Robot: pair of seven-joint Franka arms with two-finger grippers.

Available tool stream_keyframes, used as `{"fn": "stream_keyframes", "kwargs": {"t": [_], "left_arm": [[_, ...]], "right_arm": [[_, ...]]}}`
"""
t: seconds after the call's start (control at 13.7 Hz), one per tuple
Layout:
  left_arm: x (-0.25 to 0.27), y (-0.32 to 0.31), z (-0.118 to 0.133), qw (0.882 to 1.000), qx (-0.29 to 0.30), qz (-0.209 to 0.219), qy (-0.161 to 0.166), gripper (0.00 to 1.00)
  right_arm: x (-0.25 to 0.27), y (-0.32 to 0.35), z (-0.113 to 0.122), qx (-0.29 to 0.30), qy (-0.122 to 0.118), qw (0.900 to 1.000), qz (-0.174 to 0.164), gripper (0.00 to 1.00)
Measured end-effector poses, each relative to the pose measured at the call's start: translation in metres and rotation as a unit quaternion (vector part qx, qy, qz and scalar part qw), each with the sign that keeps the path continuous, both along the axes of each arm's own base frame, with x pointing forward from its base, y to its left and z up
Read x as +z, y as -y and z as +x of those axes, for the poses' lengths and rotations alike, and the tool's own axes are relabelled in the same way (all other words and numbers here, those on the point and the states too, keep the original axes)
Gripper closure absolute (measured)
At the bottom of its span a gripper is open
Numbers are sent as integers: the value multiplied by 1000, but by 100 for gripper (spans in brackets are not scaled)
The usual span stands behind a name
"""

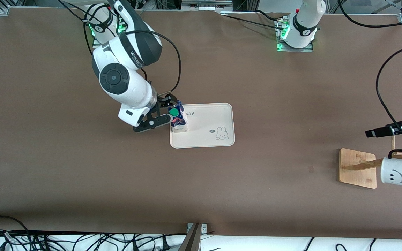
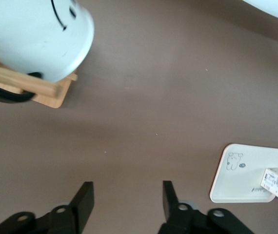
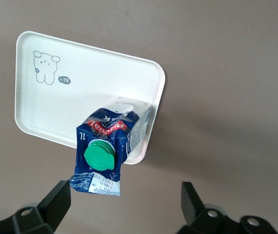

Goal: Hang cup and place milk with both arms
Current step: 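Grasp the milk carton with the right gripper while the left gripper withdraws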

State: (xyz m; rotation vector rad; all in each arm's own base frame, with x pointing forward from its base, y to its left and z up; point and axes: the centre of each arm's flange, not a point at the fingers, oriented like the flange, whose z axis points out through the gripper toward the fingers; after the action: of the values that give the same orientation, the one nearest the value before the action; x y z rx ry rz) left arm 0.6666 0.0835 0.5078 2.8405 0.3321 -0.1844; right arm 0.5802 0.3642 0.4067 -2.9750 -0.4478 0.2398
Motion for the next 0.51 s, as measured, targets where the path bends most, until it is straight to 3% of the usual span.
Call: {"fn": "stream_keyframes", "kwargs": {"t": [0.15, 0.22, 0.37, 0.51], "left_arm": [[16, 41, -3, 997, -46, 55, 0, 5], [24, 63, -6, 994, -70, 87, 4, 0], [36, 96, -10, 987, -101, 122, 12, 0], [40, 101, -12, 986, -106, 128, 13, 0]], "right_arm": [[-18, -9, -4, 7, -11, 1000, -6, 0], [-26, -14, -6, 10, -14, 1000, -8, 0], [-33, -23, -9, 13, -15, 1000, -5, 0], [-32, -24, -9, 12, -15, 1000, -3, 0]]}}
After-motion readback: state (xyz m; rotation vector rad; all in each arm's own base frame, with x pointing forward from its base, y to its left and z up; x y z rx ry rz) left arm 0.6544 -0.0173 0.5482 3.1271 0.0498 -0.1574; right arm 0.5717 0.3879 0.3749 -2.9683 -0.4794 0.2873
